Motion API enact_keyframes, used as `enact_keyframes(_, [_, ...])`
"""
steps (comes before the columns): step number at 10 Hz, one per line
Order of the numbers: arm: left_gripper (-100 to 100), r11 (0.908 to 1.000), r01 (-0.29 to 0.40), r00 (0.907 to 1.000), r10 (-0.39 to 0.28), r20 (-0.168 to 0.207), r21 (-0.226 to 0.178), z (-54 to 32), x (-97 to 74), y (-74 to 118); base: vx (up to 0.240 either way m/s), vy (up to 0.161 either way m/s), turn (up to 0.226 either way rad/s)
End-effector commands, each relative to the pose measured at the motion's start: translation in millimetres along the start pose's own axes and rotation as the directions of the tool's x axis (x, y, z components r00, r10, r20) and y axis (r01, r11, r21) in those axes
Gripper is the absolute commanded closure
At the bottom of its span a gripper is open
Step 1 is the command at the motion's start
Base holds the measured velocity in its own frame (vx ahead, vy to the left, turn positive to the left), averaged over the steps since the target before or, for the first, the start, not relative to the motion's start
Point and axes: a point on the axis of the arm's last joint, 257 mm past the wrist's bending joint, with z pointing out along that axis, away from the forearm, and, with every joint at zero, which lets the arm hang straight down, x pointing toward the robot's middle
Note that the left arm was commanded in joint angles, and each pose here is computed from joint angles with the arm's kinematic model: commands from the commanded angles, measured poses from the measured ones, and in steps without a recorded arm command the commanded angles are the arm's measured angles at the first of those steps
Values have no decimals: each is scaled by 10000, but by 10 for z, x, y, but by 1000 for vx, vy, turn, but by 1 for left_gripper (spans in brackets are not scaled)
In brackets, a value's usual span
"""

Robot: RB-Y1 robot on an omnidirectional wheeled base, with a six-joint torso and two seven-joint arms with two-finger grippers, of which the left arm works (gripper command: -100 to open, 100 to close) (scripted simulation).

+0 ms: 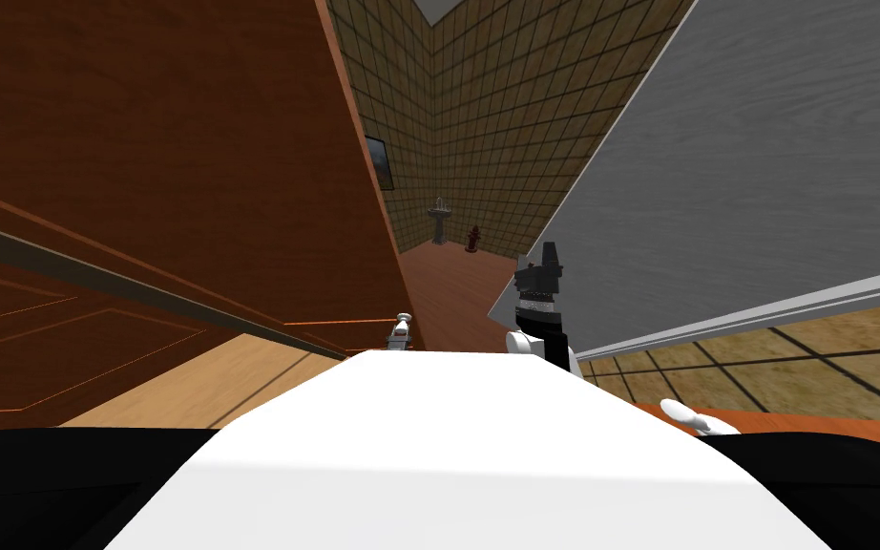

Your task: Push the door open

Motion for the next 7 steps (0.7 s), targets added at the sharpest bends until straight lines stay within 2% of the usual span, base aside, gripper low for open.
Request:
enact_keyframes(1, [100,10000,16,10000,-16,23,-21,-8,-6,12,-12,4,-10])
enact_keyframes(4, [100,10000,16,10000,-16,23,-21,-8,-6,12,-2,0,-1])
enact_keyframes(7, [100,9998,-48,9999,50,-155,184,210,25,-43,14,-17,-17])
